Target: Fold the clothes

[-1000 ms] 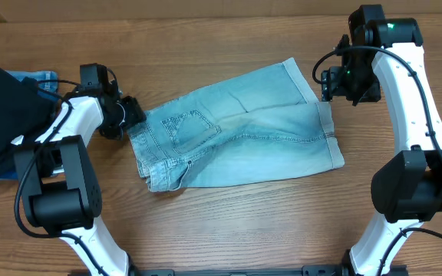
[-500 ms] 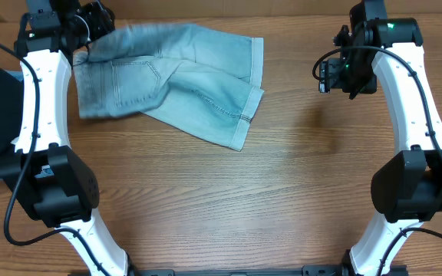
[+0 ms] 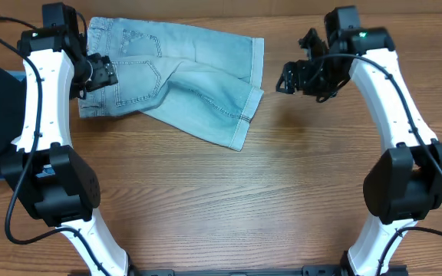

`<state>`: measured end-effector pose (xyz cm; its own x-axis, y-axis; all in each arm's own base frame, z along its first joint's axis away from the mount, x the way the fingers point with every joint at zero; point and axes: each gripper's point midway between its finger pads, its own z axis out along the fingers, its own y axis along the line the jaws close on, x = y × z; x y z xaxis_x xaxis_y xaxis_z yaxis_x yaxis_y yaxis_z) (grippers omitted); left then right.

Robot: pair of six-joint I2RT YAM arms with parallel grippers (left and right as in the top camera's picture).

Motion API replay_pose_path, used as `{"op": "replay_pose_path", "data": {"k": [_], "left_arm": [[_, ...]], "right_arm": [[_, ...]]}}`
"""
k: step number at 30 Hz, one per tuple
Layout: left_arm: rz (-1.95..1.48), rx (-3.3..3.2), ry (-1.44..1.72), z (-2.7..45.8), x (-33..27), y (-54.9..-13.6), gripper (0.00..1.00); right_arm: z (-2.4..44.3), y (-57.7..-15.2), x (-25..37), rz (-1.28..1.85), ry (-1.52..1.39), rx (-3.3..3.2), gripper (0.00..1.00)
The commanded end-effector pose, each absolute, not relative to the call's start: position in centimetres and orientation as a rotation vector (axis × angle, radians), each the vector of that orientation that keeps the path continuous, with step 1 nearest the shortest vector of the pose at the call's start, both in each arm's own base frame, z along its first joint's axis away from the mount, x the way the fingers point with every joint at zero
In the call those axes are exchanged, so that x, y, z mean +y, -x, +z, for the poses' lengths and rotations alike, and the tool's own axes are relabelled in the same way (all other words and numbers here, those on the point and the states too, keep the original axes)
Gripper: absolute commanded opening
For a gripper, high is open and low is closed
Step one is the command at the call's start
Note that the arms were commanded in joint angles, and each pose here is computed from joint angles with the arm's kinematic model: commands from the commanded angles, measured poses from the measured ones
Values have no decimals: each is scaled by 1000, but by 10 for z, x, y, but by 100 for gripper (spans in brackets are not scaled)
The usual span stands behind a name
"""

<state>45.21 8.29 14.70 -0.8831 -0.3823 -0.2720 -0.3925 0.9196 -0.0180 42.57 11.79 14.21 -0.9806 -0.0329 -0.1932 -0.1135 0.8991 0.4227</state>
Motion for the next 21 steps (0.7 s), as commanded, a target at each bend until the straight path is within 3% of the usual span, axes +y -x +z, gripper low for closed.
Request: {"op": "replay_pose_path", "data": {"k": [1,5,10,15,21], "left_arm": [[152,2803,605,146,93,-449,87],[158,2888,615,114,92,-447,87],[162,2970,626,78,91,-446,87],[163,2978,625,75,91,-445,88],[164,2983,625,75,90,-444,88]], "right_arm": [[118,-417,140,812,99,2887,83],[99,-402,171,965,172,2868,82],[85,-410,198,904,283,2820,82],[49,-425,204,794,250,2842,79],[49,-439,206,786,264,2785,79]]}}
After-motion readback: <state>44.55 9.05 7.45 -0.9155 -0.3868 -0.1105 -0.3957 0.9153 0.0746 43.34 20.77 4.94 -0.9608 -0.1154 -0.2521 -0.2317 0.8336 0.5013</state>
